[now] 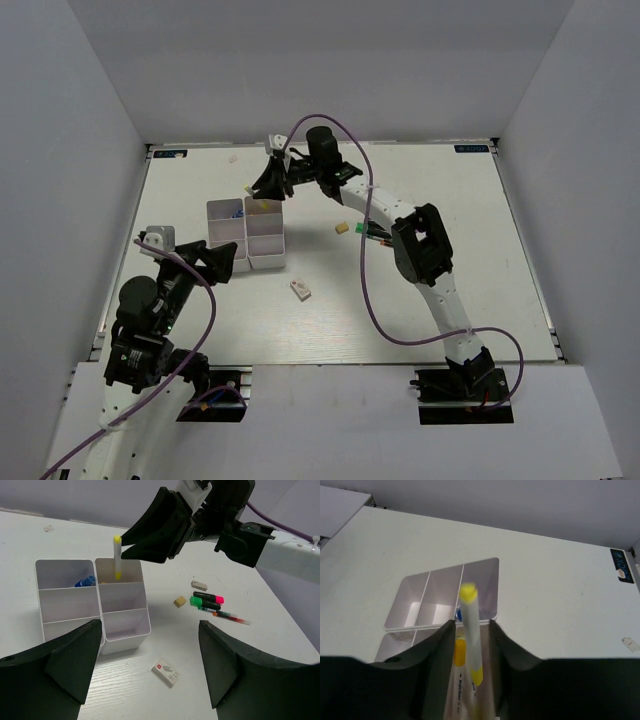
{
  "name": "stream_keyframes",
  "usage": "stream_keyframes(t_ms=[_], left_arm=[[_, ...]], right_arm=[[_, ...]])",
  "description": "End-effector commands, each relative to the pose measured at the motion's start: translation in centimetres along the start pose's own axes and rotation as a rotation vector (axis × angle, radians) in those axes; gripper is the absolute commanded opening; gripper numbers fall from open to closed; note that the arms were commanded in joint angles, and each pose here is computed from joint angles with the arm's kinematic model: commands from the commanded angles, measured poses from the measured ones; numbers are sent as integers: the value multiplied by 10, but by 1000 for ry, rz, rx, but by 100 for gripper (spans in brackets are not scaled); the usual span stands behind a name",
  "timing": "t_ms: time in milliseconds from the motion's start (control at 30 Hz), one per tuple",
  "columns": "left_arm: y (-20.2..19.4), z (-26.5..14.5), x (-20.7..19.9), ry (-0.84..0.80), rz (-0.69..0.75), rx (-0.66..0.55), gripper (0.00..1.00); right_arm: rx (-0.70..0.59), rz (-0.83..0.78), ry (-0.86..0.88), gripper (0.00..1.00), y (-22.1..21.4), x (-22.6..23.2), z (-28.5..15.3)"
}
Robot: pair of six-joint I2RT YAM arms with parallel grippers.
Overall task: Sort the stationery into containers
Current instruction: Place the pen in the storage box, then pick up the stationery from the center of the board.
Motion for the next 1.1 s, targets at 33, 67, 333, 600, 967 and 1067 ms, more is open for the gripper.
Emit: stream_keyframes(t_ms=[33, 67, 333, 600, 967, 1067], left_arm=[[-2, 4, -2, -16, 7, 15, 88], [-2, 4, -2, -16, 7, 15, 88], [-20, 14, -3, -52, -29, 86, 94], [-58, 47, -15, -134, -184, 289, 71], [-132, 67, -5, -44, -261, 645, 55], [-141, 65, -14, -26, -258, 685, 55]], right_arm=[[-30, -54, 11, 56, 12, -4, -8], [-30, -48, 18, 61, 13, -3, -8], [15, -77, -14, 65, 52, -5, -34], [396, 272, -801, 67, 43, -42, -161], [328, 440, -824, 69, 50, 118, -269], [309, 452, -803, 75, 48, 144, -275]])
Point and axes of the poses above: each gripper's point midway between its finger pads, its own z axis out along the fingers, its own x axis along the line the jaws close on, y = z × x, the point moved 3 cm from there along -z, back along the fingers, and after that the axes turned 7 degrees about -z, right-handed, at the moved point
